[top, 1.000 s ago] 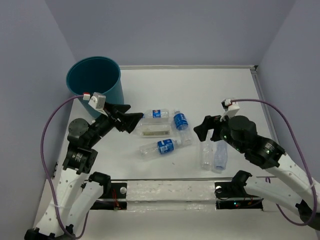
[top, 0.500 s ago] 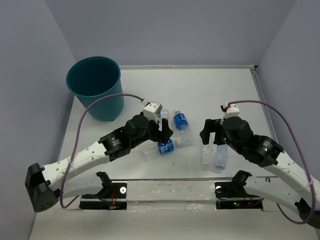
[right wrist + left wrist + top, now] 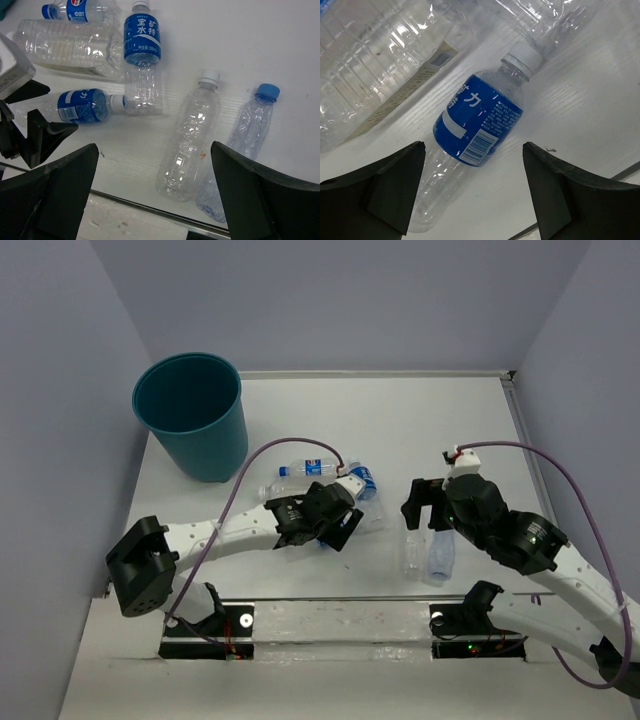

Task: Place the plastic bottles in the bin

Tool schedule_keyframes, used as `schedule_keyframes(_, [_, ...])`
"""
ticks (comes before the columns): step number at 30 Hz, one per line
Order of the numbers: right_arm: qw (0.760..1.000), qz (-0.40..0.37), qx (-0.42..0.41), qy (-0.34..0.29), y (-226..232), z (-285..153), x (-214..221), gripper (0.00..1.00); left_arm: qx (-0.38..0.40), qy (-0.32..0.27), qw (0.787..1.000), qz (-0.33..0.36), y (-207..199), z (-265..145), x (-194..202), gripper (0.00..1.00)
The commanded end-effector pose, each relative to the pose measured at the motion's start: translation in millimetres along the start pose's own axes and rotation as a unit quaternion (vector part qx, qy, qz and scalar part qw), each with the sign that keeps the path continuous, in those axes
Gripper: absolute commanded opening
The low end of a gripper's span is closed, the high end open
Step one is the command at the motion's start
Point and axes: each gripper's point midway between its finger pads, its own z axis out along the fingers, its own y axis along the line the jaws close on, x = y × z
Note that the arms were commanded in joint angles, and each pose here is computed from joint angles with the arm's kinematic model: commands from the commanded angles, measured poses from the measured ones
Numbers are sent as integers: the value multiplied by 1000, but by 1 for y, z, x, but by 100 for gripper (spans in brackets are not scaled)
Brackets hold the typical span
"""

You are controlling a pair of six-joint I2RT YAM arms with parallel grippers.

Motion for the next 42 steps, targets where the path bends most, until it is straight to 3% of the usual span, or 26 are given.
schedule_keyframes(1, [1000,17,13,-3,-1,5,-3,99,-20,8,999,30,6,5,-3,89])
schedule_keyframes(12, [987,39,128,88,-37,49,37,100,-31,97,993,60,1,39,33,83])
schedule_keyframes(14, [985,41,132,103,-39,53,44,100,-23,102,993,58,-2,40,36,74])
schedule_keyframes(17, [979,38,145,139,-44,65,64,98,-10,106,993,58,-7,41,37,47])
schedule_keyframes(20, [975,36,128,175,-38,81,84,97,-4,95,994,49,-9,33,29,35])
schedule_keyframes(26, [970,47,135,196,-43,98,99,94,101,6,995,19,-37,-27,-28,33])
schedule_keyframes(32, [962,65,159,211,-56,112,106,90,145,-163,976,-22,-28,-124,-120,34])
schedule_keyframes(36, [964,68,146,213,-48,133,109,88,74,-283,952,-92,29,-164,-185,36])
schedule_keyframes(39, [961,65,142,226,-47,150,116,84,9,-333,933,-139,76,-182,-218,37])
schedule_keyframes(42, [956,54,164,236,-54,159,123,68,-88,-390,896,-194,139,-209,-245,37])
